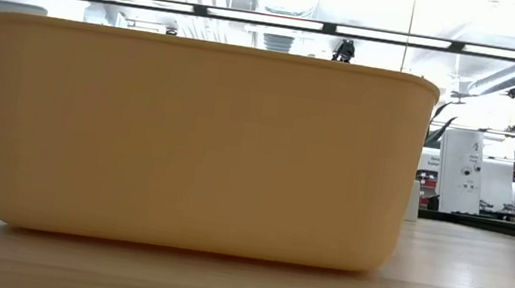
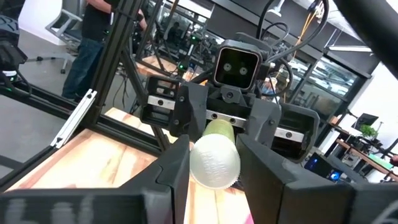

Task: Pick and place medicine bottles into bin by pill shape (circle, oval)
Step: Put the yellow tablet bottle into the yellow bin

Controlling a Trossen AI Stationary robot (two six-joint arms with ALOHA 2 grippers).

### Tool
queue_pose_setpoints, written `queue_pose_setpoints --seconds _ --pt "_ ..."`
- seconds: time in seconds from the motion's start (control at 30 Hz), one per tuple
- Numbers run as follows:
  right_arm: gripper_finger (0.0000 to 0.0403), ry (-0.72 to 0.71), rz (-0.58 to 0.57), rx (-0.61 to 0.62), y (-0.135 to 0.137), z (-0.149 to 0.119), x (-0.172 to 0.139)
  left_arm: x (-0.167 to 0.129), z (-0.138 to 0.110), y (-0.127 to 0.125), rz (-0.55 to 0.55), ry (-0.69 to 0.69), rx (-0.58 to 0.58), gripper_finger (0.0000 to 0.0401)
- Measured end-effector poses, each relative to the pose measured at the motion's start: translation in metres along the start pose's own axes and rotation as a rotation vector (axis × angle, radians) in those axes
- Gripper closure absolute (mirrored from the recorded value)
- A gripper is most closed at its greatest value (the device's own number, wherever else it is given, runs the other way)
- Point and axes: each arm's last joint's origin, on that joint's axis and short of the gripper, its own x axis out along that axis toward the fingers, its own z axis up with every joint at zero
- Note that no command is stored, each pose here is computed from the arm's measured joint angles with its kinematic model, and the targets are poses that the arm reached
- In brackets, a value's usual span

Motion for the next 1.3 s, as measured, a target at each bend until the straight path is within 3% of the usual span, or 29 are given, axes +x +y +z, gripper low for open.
queue_pose_setpoints --seconds 0.33,0.57,0.77,1.0,1.2,1.3 --pt "0.0294 0.021 -0.002 0.02 0.0 -0.001 -0.001 -0.003 0.002 0.003 0.036 0.031 0.007 0.0173" --pt "0.0294 0.175 0.045 0.036 -0.003 0.01 0.006 -0.018 0.011 0.009 0.019 0.116 0.033 0.0165" --pt "0.0293 0.421 0.137 0.068 -0.008 0.026 0.013 -0.034 0.021 0.016 0.012 0.144 0.042 0.0166" --pt "0.0294 0.646 0.297 0.285 -0.03 0.045 0.017 -0.045 0.035 0.024 0.031 0.109 0.047 0.0166" --pt "0.0294 0.801 0.327 0.543 -0.054 0.049 0.022 -0.05 0.041 0.027 0.055 0.084 0.098 0.0166" --pt "0.0294 0.865 0.322 0.614 -0.056 0.044 0.024 -0.05 0.041 0.029 0.093 0.096 0.124 0.0166"
